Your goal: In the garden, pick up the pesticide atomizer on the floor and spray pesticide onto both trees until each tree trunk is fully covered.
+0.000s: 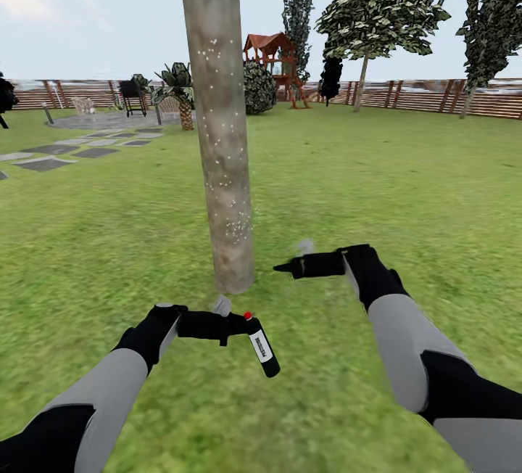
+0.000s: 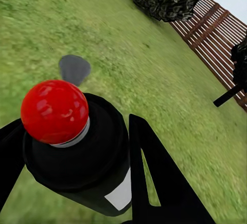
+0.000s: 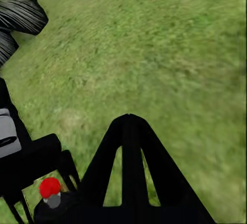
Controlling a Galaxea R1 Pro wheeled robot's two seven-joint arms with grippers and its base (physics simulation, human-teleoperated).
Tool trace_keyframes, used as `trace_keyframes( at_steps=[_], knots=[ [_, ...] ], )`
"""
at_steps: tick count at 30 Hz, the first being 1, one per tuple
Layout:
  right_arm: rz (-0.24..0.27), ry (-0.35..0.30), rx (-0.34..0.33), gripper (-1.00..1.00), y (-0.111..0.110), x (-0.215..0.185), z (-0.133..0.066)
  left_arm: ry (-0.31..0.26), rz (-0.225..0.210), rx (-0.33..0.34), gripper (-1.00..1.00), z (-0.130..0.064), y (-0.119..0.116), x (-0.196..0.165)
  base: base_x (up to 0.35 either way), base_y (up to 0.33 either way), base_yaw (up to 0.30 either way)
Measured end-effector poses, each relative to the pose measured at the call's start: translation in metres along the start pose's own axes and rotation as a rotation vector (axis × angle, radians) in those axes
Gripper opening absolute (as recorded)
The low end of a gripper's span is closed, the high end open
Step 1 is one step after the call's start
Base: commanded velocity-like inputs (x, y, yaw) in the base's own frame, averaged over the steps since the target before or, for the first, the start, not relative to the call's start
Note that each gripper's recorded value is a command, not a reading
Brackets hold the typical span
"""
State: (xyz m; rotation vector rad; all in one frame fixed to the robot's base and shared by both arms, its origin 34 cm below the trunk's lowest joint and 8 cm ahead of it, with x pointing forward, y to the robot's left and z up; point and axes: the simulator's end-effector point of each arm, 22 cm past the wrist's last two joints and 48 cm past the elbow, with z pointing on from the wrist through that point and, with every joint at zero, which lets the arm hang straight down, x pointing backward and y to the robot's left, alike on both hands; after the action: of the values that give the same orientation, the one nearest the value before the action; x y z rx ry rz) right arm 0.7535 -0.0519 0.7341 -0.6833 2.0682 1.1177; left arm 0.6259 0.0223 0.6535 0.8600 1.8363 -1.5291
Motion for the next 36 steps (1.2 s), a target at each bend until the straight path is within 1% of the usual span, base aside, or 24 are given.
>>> trace_keyframes(
  at_steps=[1, 2, 5, 6, 7, 8, 9, 10, 11, 13, 14, 15, 16, 17, 18, 20, 21, 22, 23, 24, 28, 36],
  knots=[
    [-0.001, -0.001, 0.032, -1.0, -0.01, 0.0, -0.006, 0.0, 0.0, 0.0, -1.0, 0.0, 0.0, 0.0, 0.0, 0.0, 0.0],
    [-0.001, -0.002, 0.077, 1.0, -0.023, 0.0, -0.012, 0.0, -0.001, -0.001, -1.0, 0.0, 0.0, 0.0, 0.0, 0.0, 0.0],
    [-0.004, -0.006, 0.252, 1.0, -0.072, 0.002, -0.04, -0.002, -0.002, -0.005, -1.0, -0.002, 0.002, 0.0, 0.0, 0.0, 0.0],
    [-0.008, -0.011, 0.323, 1.0, -0.091, 0.002, -0.053, -0.004, -0.001, -0.009, -1.0, -0.003, 0.002, 0.0, 0.0, 0.0, 0.0],
    [-0.014, -0.018, 0.407, 1.0, -0.113, 0.001, -0.069, -0.006, -0.001, -0.016, -1.0, -0.004, 0.004, -0.001, 0.0, 0.0, 0.0],
    [-0.016, -0.048, 0.621, 1.0, -0.163, 0.002, -0.11, -0.015, -0.003, -0.077, -1.0, -0.018, 0.019, -0.001, 0.0, 0.0, 0.0],
    [-0.004, -0.067, 0.776, 1.0, -0.196, 0.013, -0.14, -0.036, -0.009, -0.162, -1.0, -0.033, 0.04, -0.004, 0.0, 0.0, 0.0],
    [0.011, -0.087, 0.967, 1.0, -0.232, 0.037, -0.177, -0.073, -0.02, -0.305, -1.0, -0.053, 0.072, -0.009, 0.0, 0.0, 0.0],
    [0.018, -0.089, 1.031, 1.0, -0.242, 0.052, -0.189, -0.083, -0.026, -0.368, -1.0, -0.061, 0.085, -0.009, 0.0, 0.0, 0.0],
    [0.021, -0.077, 1.242, 1.0, -0.268, 0.113, -0.223, -0.097, -0.051, -0.628, -1.0, -0.092, 0.138, 0.001, 0.0, 0.0, 0.0],
    [0.026, -0.056, 1.328, 1.0, -0.275, 0.149, -0.235, -0.097, -0.062, -0.768, -1.0, -0.11, 0.163, 0.012, 0.0, 0.0, 0.0],
    [0.041, -0.02, 1.394, 1.0, -0.278, 0.188, -0.243, -0.101, -0.064, -0.896, -1.0, -0.127, 0.183, 0.024, 0.0, 0.0, 0.0],
    [0.077, 0.06, 1.446, 1.0, -0.276, 0.255, -0.239, -0.118, -0.059, -1.059, -1.0, -0.147, 0.204, 0.048, 0.0, 0.0, 0.0],
    [0.109, 0.13, 1.434, 1.0, -0.268, 0.308, -0.228, -0.124, -0.056, -1.112, -1.0, -0.151, 0.209, 0.064, 0.0, 0.0, 0.0],
    [0.122, 0.169, 1.412, 1.0, -0.256, 0.351, -0.214, -0.156, -0.024, -1.155, -1.0, -0.153, 0.21, 0.072, 0.0, 0.0, 0.0],
    [0.134, 0.197, 1.397, 1.0, -0.247, 0.378, -0.206, -0.17, -0.016, -1.173, -1.0, -0.154, 0.209, 0.081, 0.0, 0.0, 0.0],
    [0.14, 0.206, 1.391, 1.0, -0.242, 0.39, -0.203, -0.17, -0.013, -1.173, -1.0, -0.148, 0.207, 0.088, 0.0, 0.0, 0.0],
    [0.14, 0.208, 1.389, 1.0, -0.241, 0.392, -0.202, -0.175, -0.016, -1.169, -1.0, -0.144, 0.206, 0.089, 0.0, -0.116, 0.0],
    [0.141, 0.208, 1.387, 1.0, -0.24, 0.393, -0.201, -0.175, -0.015, -1.15, -1.0, -0.13, 0.202, 0.089, 0.005, -0.207, 0.0],
    [0.141, 0.207, 1.386, 1.0, -0.239, 0.393, -0.2, -0.179, -0.019, -1.143, -1.0, -0.124, 0.201, 0.088, 0.038, -0.254, 0.0],
    [0.144, 0.208, 1.384, 1.0, -0.239, 0.395, -0.199, -0.18, -0.023, -1.136, -1.0, -0.118, 0.2, 0.089, 0.094, -0.286, -0.049],
    [0.15, 0.218, 1.381, 1.0, -0.239, 0.4, -0.197, -0.176, -0.033, -1.121, -1.0, -0.106, 0.2, 0.093, 0.136, -0.3, -0.174]
  ],
)
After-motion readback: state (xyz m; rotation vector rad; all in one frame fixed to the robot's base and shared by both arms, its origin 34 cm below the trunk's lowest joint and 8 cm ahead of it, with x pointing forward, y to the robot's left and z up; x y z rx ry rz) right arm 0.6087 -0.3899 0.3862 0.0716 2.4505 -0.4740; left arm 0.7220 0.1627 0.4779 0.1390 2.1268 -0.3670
